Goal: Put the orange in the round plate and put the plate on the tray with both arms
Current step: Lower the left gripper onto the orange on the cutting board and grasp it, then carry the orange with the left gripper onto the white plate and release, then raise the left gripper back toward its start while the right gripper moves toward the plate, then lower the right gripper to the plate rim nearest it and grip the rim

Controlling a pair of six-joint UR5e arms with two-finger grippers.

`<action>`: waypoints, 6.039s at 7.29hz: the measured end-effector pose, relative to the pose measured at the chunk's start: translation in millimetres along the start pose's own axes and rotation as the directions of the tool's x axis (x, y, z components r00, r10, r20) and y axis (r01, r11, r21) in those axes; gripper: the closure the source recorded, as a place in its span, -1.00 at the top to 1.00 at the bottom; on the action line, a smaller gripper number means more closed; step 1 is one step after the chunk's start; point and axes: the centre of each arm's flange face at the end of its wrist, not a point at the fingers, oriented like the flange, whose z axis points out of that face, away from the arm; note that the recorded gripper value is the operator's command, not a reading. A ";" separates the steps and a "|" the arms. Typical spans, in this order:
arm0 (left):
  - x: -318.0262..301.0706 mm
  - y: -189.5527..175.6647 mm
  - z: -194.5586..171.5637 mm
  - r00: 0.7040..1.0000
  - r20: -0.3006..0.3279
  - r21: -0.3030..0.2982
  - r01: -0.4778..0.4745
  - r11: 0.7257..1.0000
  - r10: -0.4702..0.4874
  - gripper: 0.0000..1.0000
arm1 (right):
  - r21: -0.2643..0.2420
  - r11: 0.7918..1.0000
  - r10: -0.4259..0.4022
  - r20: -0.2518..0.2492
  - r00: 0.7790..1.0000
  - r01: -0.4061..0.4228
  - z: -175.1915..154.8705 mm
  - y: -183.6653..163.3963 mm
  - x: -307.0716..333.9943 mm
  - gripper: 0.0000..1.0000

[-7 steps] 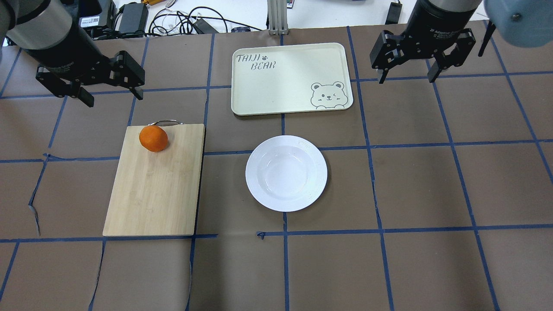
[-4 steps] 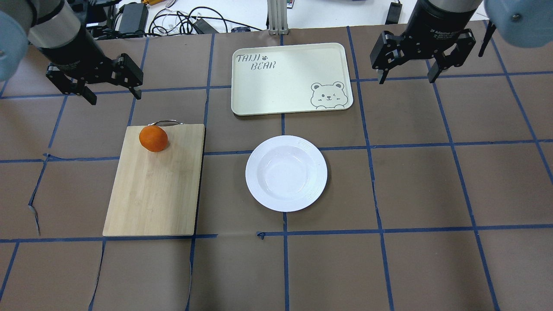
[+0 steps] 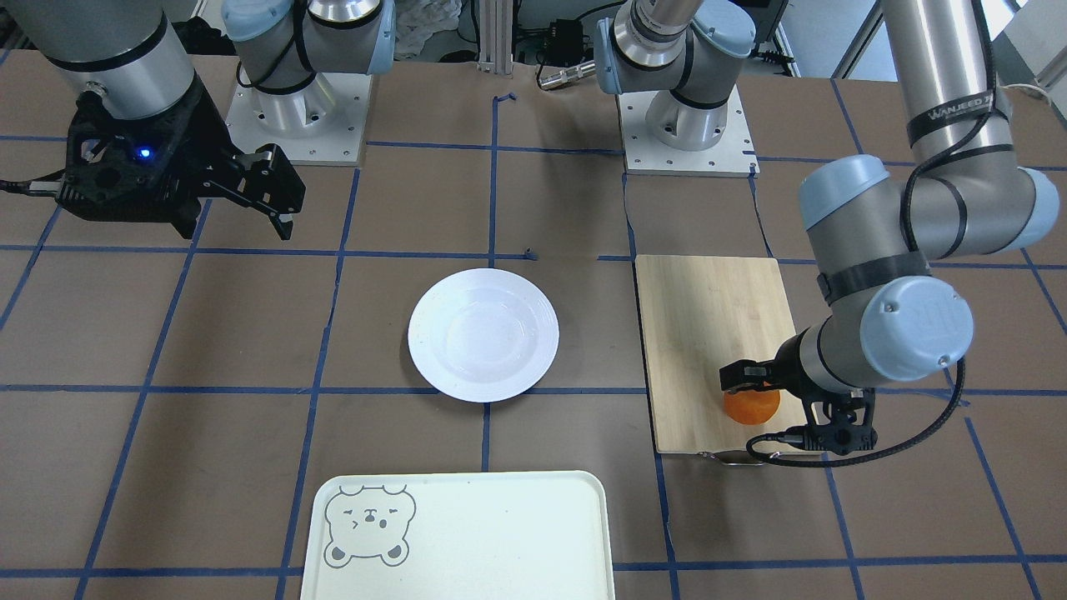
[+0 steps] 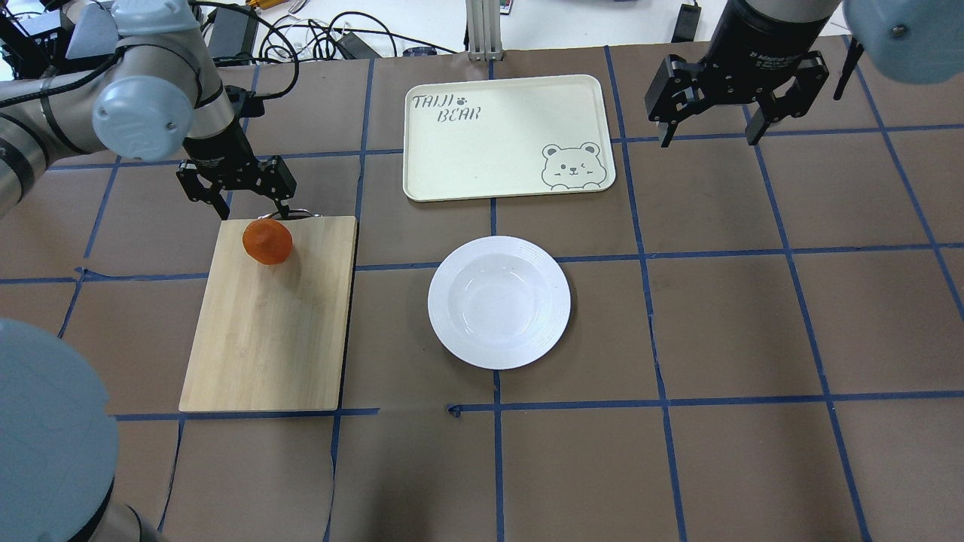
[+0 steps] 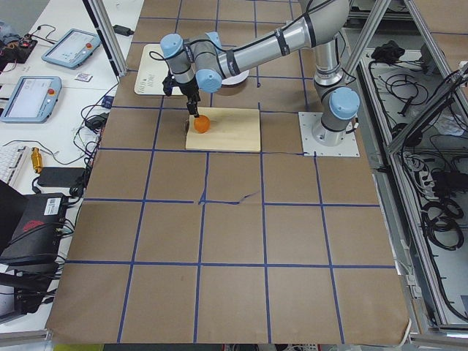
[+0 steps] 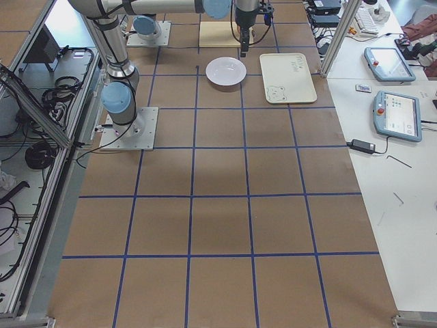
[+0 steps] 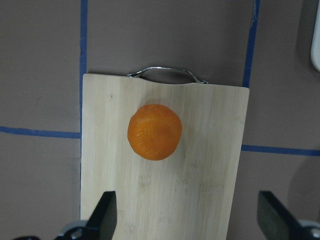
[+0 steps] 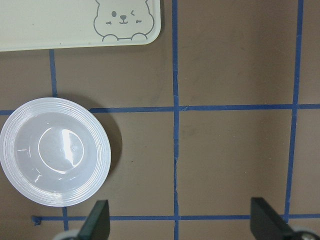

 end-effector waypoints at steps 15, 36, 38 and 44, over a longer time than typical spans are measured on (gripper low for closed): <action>322.2 109.9 -0.1 0.971 -0.151 -0.088 0.175 0.981 -0.187 0.29 | -0.007 1.000 0.003 -0.015 1.000 -0.003 2.9 0.3 3.0 1.00; 111.3 195.8 -219.1 0.997 -0.066 0.337 0.060 0.939 -0.040 1.00 | -0.024 0.999 0.035 0.467 0.884 -0.027 295.6 14.8 -27.9 0.88; 110.9 195.7 -218.8 0.997 -0.066 0.337 0.063 0.939 -0.043 1.00 | -0.069 0.997 0.057 0.513 0.856 -0.025 319.2 18.0 -32.9 0.71; 110.9 196.4 -219.0 0.997 -0.067 0.338 0.061 0.939 -0.040 1.00 | -0.143 0.990 0.098 0.574 0.813 -0.018 350.4 26.2 -44.0 0.19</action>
